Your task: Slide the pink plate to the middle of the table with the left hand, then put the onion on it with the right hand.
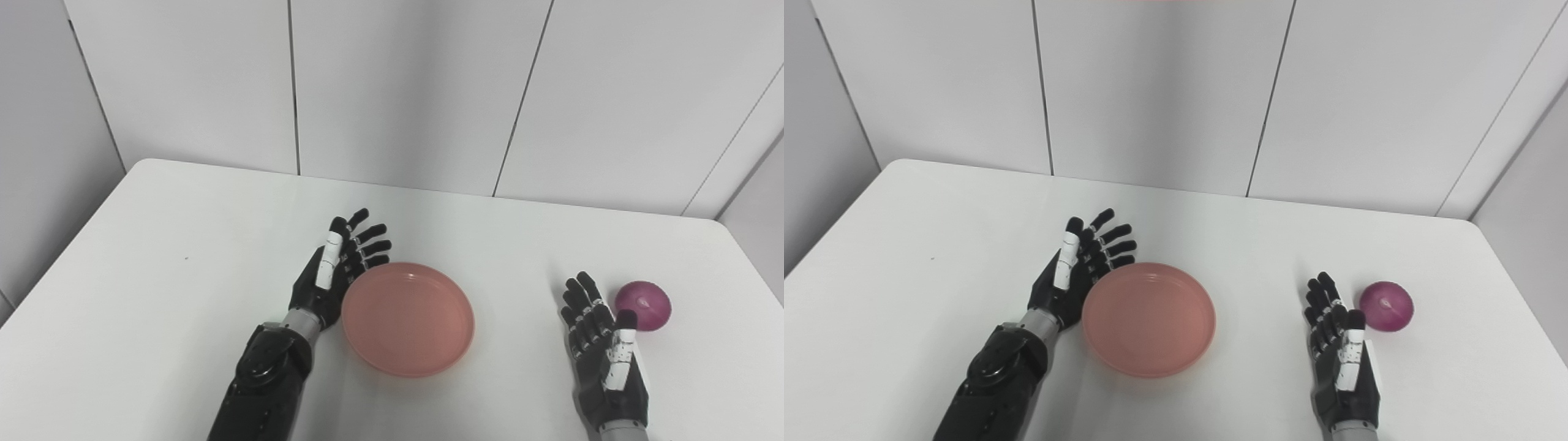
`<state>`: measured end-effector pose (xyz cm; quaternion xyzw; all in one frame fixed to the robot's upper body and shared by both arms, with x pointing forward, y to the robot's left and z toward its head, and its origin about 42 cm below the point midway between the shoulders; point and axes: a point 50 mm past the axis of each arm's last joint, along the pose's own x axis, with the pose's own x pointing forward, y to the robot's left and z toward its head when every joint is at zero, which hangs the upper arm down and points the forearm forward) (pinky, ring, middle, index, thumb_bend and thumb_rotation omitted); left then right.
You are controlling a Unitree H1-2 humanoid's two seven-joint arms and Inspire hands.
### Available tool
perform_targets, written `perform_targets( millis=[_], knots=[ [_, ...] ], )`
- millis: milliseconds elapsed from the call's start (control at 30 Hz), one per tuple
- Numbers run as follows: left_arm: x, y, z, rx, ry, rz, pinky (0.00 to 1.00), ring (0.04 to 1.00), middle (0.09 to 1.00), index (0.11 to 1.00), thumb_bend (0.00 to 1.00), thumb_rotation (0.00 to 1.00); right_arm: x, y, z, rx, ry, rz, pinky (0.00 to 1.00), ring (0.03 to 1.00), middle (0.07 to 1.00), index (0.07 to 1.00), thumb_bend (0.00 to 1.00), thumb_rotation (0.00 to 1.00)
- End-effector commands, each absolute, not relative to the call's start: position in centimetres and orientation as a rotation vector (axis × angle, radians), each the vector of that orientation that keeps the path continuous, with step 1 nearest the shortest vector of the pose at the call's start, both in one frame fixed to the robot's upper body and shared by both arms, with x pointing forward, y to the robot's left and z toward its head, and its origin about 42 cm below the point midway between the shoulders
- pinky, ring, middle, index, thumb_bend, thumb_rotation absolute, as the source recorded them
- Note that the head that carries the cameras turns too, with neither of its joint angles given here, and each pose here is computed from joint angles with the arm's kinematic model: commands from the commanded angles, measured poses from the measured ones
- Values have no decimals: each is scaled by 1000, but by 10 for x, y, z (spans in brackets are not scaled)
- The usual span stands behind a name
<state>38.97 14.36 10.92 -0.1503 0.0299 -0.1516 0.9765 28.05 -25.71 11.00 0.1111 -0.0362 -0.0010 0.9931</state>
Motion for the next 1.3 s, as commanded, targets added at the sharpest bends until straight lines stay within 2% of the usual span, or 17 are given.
perform_targets(
  millis=[0, 533, 700, 900, 1033, 1067, 1167, 1267],
  knots=[
    [374, 142, 77, -290, 194, -296, 732, 769, 823, 912, 887, 917, 267, -247, 89, 262, 10, -12, 1000, 979, 935, 947, 900, 1000],
    [380, 157, 77, -260, 199, -311, 763, 794, 841, 911, 898, 921, 274, -232, 85, 248, -2, -29, 1000, 940, 907, 938, 910, 996],
    [384, 170, 79, -259, 194, -313, 764, 803, 851, 917, 912, 916, 278, -219, 83, 254, -11, -42, 1000, 921, 888, 913, 994, 926],
    [392, 184, 84, -276, 191, -323, 793, 822, 868, 933, 885, 910, 284, -202, 97, 227, -44, 13, 1000, 937, 901, 933, 954, 908],
    [396, 190, 85, -288, 191, -327, 803, 828, 872, 940, 864, 910, 288, -199, 106, 177, -80, 29, 996, 927, 906, 932, 968, 881],
    [398, 191, 86, -291, 191, -327, 810, 830, 875, 942, 860, 910, 290, -201, 110, 161, -91, 33, 966, 907, 895, 927, 973, 847],
    [400, 194, 87, -287, 189, -325, 810, 829, 876, 940, 858, 912, 297, -208, 123, 96, -126, 40, 937, 893, 895, 932, 962, 838],
    [403, 196, 88, -276, 183, -325, 821, 832, 877, 946, 859, 931, 306, -223, 140, 19, -171, 39, 864, 871, 900, 936, 980, 827]
  ],
)
